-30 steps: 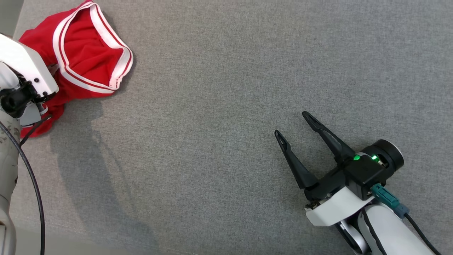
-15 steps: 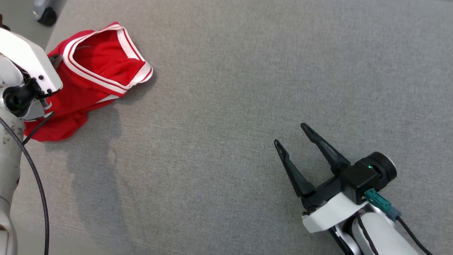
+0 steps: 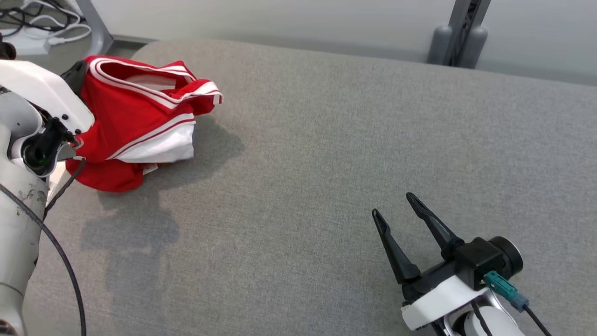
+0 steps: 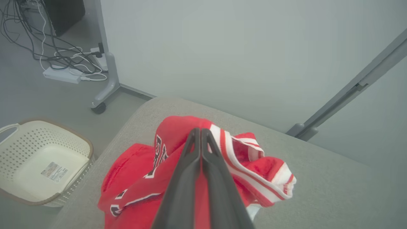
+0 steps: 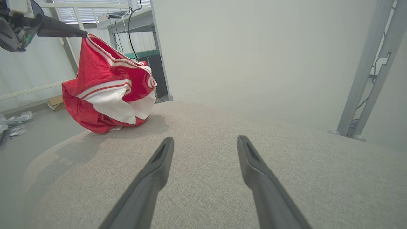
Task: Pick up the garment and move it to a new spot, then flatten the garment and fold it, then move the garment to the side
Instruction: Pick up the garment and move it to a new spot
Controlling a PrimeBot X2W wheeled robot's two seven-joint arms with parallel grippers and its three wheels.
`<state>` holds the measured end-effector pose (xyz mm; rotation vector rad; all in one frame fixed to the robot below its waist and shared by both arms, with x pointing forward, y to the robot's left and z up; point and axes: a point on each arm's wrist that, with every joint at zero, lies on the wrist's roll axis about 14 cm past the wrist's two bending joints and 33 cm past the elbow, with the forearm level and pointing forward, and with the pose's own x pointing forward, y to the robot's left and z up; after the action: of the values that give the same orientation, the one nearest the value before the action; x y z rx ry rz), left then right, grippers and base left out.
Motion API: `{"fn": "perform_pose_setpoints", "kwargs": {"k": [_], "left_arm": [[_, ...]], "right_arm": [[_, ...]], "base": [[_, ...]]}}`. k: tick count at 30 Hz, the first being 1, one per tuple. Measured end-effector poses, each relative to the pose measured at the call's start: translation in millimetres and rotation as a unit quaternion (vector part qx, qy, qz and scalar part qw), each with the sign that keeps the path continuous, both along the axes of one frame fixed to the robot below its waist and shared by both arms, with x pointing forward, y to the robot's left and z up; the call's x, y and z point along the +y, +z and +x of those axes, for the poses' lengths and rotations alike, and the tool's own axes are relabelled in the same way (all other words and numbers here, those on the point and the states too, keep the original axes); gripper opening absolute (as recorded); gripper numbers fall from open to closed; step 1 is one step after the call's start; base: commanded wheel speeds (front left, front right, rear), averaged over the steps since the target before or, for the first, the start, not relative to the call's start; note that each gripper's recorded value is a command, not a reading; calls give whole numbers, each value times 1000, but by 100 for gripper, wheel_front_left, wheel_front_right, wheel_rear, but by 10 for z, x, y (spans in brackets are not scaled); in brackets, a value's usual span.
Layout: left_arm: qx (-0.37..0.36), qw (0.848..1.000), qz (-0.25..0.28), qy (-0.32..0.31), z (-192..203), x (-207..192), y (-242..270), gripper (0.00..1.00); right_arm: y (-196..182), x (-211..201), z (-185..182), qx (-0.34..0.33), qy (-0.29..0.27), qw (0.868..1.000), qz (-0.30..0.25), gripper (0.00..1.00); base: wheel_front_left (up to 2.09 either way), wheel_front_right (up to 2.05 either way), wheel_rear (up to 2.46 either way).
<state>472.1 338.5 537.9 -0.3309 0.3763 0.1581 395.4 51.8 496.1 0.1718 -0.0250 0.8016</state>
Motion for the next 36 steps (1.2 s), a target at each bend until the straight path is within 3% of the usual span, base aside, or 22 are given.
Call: {"fn": "perform_pose_setpoints", "kwargs": {"k": [5,12,21,28,36], "left_arm": [[-99,995,-31,6,-27,-64,425,0],[-218,973,-69,8,-66,-179,961,0],[-362,926,-103,-11,-58,-537,1616,0],[-404,904,-137,-43,15,-1017,1738,0],[-390,902,-162,-96,80,-1674,1569,0]], "right_arm": [[106,-45,-72,-11,-10,1000,1,100],[246,-104,-125,-27,-24,999,6,100],[417,-331,-60,-54,-65,996,9,100],[546,-674,51,-76,-119,990,7,100],[721,-1043,84,-103,-172,980,2,100]], "base": [[0,0,0],[0,0,0],[0,0,0],[0,0,0],[0,0,0]]}}
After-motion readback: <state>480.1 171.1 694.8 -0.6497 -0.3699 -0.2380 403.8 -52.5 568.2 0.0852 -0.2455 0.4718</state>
